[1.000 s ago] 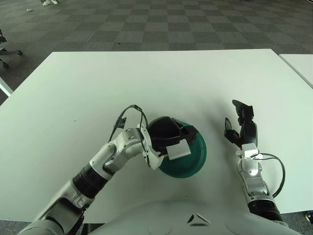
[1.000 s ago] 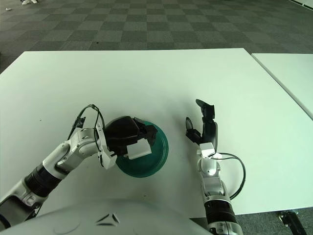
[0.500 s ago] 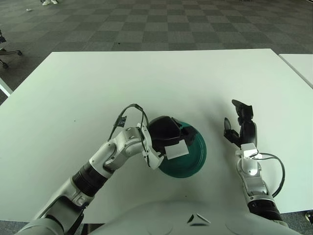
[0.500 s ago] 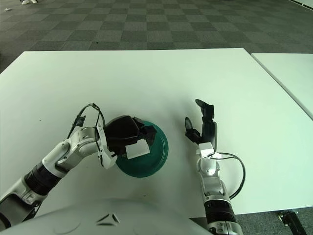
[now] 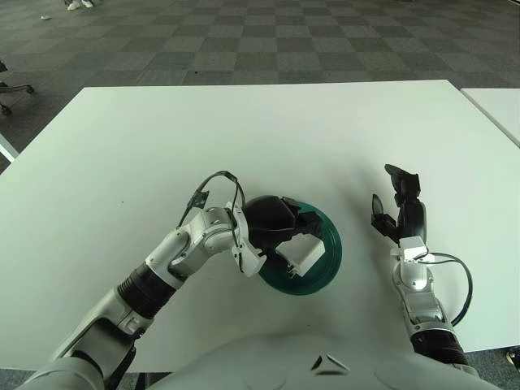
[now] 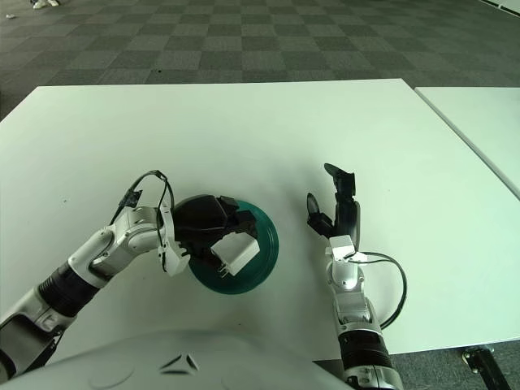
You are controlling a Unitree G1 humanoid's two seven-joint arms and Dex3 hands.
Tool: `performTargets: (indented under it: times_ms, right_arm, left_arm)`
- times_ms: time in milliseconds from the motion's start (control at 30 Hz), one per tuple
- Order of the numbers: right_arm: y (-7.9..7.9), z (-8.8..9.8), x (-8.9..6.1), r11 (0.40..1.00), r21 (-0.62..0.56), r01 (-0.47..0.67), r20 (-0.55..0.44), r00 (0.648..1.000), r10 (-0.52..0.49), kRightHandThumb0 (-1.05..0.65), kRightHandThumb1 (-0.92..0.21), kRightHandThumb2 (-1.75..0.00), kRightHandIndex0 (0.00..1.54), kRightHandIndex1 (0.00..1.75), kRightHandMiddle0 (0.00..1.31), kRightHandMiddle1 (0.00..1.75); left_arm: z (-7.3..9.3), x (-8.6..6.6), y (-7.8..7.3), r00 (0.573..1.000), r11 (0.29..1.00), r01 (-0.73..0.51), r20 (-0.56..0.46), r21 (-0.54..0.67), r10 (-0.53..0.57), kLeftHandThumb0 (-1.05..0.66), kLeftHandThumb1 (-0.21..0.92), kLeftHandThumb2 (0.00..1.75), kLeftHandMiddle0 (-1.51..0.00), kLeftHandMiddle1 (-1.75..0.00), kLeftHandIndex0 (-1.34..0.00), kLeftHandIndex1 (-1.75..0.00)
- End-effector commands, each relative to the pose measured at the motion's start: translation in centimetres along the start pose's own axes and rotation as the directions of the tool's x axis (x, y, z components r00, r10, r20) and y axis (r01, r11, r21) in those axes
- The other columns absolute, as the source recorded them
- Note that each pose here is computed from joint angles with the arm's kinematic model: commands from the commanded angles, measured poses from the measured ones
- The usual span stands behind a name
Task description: Put the charger into the plate.
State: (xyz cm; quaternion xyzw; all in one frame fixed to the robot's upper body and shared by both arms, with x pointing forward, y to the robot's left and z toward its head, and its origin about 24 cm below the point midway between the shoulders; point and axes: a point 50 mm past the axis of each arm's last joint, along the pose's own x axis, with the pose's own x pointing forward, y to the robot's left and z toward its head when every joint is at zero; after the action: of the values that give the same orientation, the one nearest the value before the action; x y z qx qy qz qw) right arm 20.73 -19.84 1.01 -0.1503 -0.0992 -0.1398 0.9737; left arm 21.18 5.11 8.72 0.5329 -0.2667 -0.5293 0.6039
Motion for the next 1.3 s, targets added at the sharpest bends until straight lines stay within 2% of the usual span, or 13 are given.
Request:
performTargets:
  times_ms: [0,433,667,800,900,933,1000,1067,1133,1167,1200,1233,1267]
  right_arm:
    - [2.0,-3.6,-4.4,0.999,0.014,-0.049,-0.224,0.973,0.051,-0.78,-0.92,-0.65,0.28,0.0,0.0,0.94]
    - [2.1,-3.6,-4.2,0.999,0.014,-0.049,-0.226,0.973,0.051,-0.78,-0.92,-0.65,0.28,0.0,0.0,0.94]
    - [2.1,-3.6,-4.2,0.999,0.014,-0.049,-0.226,0.973,0.051,-0.78,-0.92,-0.65,0.28,0.0,0.0,0.94]
    - [2.1,-3.6,-4.2,0.999,0.014,-0.049,-0.225,0.973,0.051,-0.78,-0.92,-0.65,0.28,0.0,0.0,0.94]
    - [2.0,-3.6,-4.3,0.999,0.014,-0.049,-0.224,0.973,0.051,-0.78,-0.92,-0.65,0.28,0.0,0.0,0.94]
    - [2.0,-3.6,-4.3,0.999,0.014,-0.049,-0.224,0.973,0.051,-0.78,-0.92,-0.65,0.28,0.0,0.0,0.94]
    - [2.0,-3.6,-4.3,0.999,0.014,-0.049,-0.224,0.973,0.051,-0.78,-0.92,-0.65,0.28,0.0,0.0,0.94]
    - [1.9,-3.5,-4.3,0.999,0.014,-0.048,-0.223,0.974,0.05,-0.78,-0.92,-0.65,0.28,0.0,0.0,0.94]
    - [1.8,-3.5,-4.4,0.999,0.014,-0.048,-0.222,0.974,0.05,-0.78,-0.92,-0.65,0.28,0.0,0.0,0.94]
    - [1.8,-3.5,-4.4,0.999,0.014,-0.048,-0.222,0.974,0.05,-0.78,-0.92,-0.65,0.28,0.0,0.0,0.94]
    - [1.7,-3.5,-4.4,0.999,0.014,-0.048,-0.222,0.974,0.049,-0.78,-0.92,-0.65,0.28,0.0,0.0,0.94]
    - [1.7,-3.5,-4.4,0.999,0.013,-0.047,-0.222,0.974,0.049,-0.78,-0.92,-0.65,0.28,0.0,0.0,0.94]
    - [1.6,-3.5,-4.4,0.999,0.013,-0.047,-0.221,0.974,0.049,-0.78,-0.92,-0.65,0.28,0.0,0.0,0.94]
  left_arm:
    - [0.0,-0.3,1.2,1.0,0.999,-0.013,-0.002,0.037,0.014,-1.05,0.92,0.98,-0.15,-0.08,0.0,-0.37]
    - [-0.1,-0.5,1.3,0.998,0.997,-0.007,-0.059,0.082,0.012,-1.05,0.92,0.98,-0.02,0.0,0.0,-0.04]
    - [-0.1,-1.0,1.5,0.997,0.993,-0.041,-0.063,0.113,0.049,-1.05,0.92,0.95,0.0,0.0,0.0,0.0]
    - [-0.5,-2.1,2.6,0.987,0.989,-0.115,-0.098,0.097,0.124,-1.05,0.92,0.93,0.0,0.0,0.0,0.0]
    - [-1.0,-1.9,2.5,0.945,0.957,-0.288,-0.178,-0.044,0.276,-1.05,0.92,0.91,0.0,0.0,0.0,0.0]
    - [-1.6,-2.1,2.1,0.91,0.914,-0.381,-0.234,-0.138,0.343,-1.05,0.92,0.91,0.0,0.0,0.0,0.0]
    - [-2.1,-2.3,1.5,0.866,0.851,-0.472,-0.304,-0.23,0.398,-1.05,0.92,0.88,-0.01,0.0,-0.02,-0.01]
    - [-2.9,-2.6,0.4,0.794,0.734,-0.595,-0.382,-0.328,0.473,-1.05,0.92,0.85,-0.03,-0.01,-0.05,-0.03]
    - [-3.7,-3.1,-1.2,0.656,0.503,-0.755,-0.508,-0.421,0.559,-1.05,0.92,0.83,-0.06,-0.01,-0.05,-0.1]
    - [-3.8,-3.2,-1.7,0.605,0.418,-0.796,-0.548,-0.438,0.578,-1.05,0.92,0.82,-0.11,-0.02,-0.03,-0.21]
    - [-3.7,-3.5,-2.0,0.483,0.204,-0.861,-0.625,-0.466,0.613,-1.04,0.92,0.81,-0.14,-0.02,-0.02,-0.29]
    - [-3.7,-3.7,-2.1,0.4,0.059,-0.881,-0.674,-0.469,0.621,-1.02,0.92,0.83,-0.2,-0.03,-0.01,-0.42]
    - [-3.6,-3.8,-2.2,0.35,-0.03,-0.884,-0.703,-0.466,0.619,-1.02,0.92,0.83,-0.21,-0.03,-0.01,-0.46]
